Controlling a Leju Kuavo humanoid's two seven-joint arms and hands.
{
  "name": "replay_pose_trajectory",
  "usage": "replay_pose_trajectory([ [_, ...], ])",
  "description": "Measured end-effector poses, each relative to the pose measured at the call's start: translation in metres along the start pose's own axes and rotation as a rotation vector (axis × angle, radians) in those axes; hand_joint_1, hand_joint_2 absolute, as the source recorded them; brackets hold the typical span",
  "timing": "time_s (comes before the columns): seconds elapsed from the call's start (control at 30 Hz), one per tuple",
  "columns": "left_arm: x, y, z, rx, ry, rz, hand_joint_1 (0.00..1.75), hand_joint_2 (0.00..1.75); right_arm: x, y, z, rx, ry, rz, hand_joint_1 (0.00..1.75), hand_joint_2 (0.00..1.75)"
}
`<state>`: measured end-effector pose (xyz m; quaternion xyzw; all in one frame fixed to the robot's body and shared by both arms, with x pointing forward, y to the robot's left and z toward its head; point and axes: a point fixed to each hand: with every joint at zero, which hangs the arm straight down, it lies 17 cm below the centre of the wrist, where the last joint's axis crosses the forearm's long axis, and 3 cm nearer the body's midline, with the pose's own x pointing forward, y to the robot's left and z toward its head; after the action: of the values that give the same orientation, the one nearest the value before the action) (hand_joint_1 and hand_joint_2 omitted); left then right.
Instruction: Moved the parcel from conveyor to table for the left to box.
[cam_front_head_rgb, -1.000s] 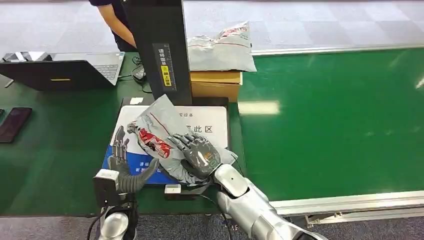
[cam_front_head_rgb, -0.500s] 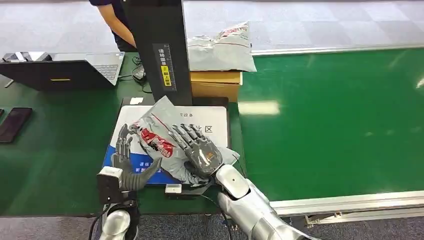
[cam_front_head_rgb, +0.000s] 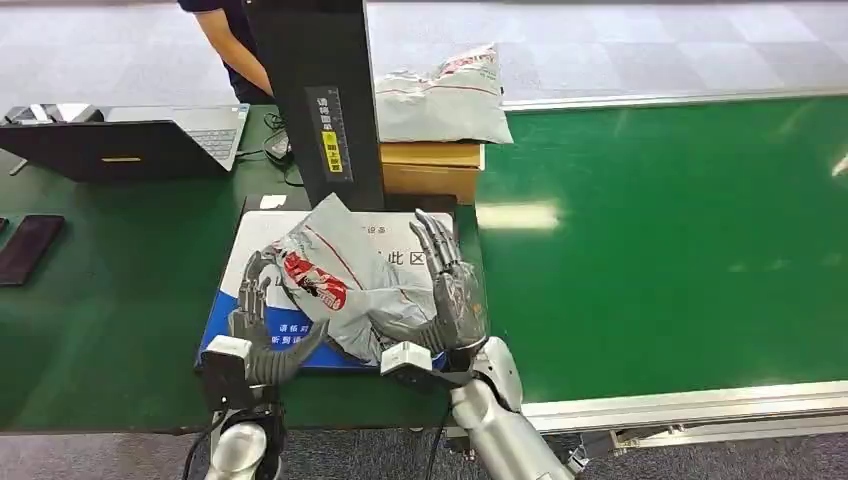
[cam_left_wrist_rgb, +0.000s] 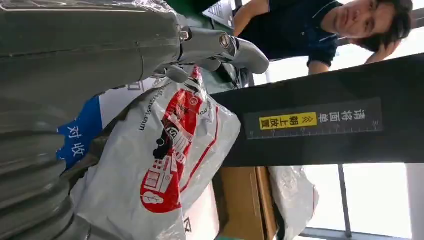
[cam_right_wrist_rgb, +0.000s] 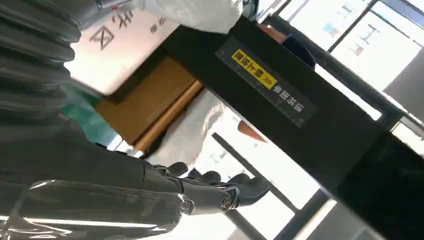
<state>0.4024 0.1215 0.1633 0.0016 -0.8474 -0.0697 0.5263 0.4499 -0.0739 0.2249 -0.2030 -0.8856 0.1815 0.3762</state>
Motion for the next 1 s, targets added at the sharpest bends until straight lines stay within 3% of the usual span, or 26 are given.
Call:
replay_pose_trajectory([
  [0.17,-0.005,0.000,0.009,0.005,0.019,0.000,0.00,1.75,0.000,-0.003,0.011,0.006,0.054,-0.172,0.00,0.00],
  [0.47,-0.006,0.005,0.018,0.011,0.029,-0.088,0.00,1.75,0.012,-0.027,0.018,-0.040,0.015,-0.229,0.00,0.00],
  [0.7,0.000,-0.011,0.015,-0.129,-0.027,-0.399,0.00,1.75,0.024,-0.050,0.032,-0.084,-0.010,-0.233,0.00,0.00],
  [1.0,0.007,-0.035,-0.003,-0.272,-0.120,-0.601,0.00,1.75,0.041,-0.076,0.039,-0.144,-0.042,-0.253,0.00,0.00],
])
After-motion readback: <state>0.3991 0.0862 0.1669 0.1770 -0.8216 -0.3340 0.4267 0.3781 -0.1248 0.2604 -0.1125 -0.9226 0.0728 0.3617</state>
